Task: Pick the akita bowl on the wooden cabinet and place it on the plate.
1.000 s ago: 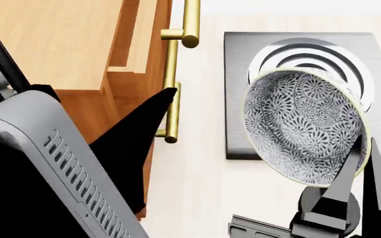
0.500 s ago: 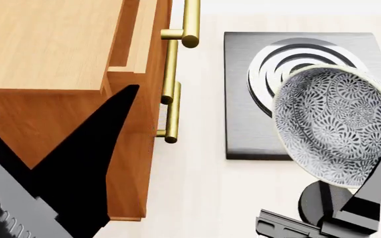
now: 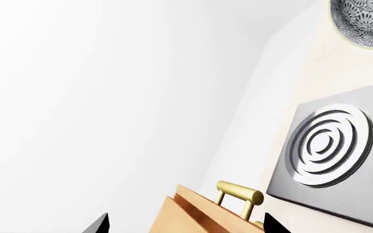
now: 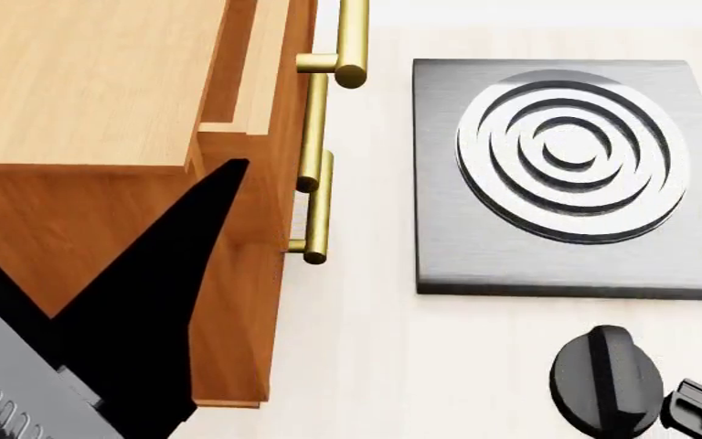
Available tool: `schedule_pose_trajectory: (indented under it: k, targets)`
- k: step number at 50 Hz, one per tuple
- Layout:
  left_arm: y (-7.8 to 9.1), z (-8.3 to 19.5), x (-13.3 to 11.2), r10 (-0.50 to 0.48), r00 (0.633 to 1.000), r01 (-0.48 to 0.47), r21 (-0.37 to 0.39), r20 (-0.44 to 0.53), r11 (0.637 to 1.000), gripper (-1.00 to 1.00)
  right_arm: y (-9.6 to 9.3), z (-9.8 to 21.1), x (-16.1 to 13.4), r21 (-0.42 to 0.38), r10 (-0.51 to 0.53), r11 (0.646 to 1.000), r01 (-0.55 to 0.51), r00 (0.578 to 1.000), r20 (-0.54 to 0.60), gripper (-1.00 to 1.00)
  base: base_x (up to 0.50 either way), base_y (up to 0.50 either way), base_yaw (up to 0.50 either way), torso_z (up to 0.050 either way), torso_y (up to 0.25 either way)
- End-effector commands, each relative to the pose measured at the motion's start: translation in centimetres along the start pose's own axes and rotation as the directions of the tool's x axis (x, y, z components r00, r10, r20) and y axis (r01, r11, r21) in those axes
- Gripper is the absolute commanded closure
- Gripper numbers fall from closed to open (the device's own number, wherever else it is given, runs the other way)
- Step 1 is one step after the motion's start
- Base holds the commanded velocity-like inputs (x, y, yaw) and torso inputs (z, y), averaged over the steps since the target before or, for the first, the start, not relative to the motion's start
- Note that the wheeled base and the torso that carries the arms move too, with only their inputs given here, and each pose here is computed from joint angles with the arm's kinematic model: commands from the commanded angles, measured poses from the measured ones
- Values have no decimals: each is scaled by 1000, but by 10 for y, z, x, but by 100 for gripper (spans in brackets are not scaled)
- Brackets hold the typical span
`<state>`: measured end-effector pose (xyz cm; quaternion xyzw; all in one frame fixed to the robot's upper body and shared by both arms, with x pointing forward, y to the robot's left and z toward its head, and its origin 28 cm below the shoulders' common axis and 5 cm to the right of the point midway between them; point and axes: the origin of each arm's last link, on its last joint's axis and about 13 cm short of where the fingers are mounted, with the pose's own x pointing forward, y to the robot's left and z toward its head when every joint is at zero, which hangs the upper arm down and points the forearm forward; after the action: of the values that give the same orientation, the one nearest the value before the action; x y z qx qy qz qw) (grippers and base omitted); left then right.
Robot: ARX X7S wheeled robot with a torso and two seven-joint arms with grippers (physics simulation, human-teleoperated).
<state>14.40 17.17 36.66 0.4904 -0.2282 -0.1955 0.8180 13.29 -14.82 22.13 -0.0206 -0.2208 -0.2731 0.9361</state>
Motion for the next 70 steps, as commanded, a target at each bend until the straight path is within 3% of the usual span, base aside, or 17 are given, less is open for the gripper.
schedule_pose_trajectory:
  k: [1, 29, 70]
  targets:
    - [-1, -1, 1, -1, 1000, 1, -7, 0, 1000, -100, -9, 10, 6, 1, -36, 999, 36, 999, 36, 100, 0, 0, 0, 0, 0]
    - [-4, -3, 2, -10, 1000, 10, -17, 6, 1000, -100, -23, 9, 18, 12, -92, 996, 91, 996, 10, 100, 0, 0, 0, 0, 0]
    - [-7, -6, 5, -16, 1000, 16, -24, 4, 1000, -100, -32, -38, 45, 4, -155, 987, 158, 969, -190, 100, 0, 0, 0, 0, 0]
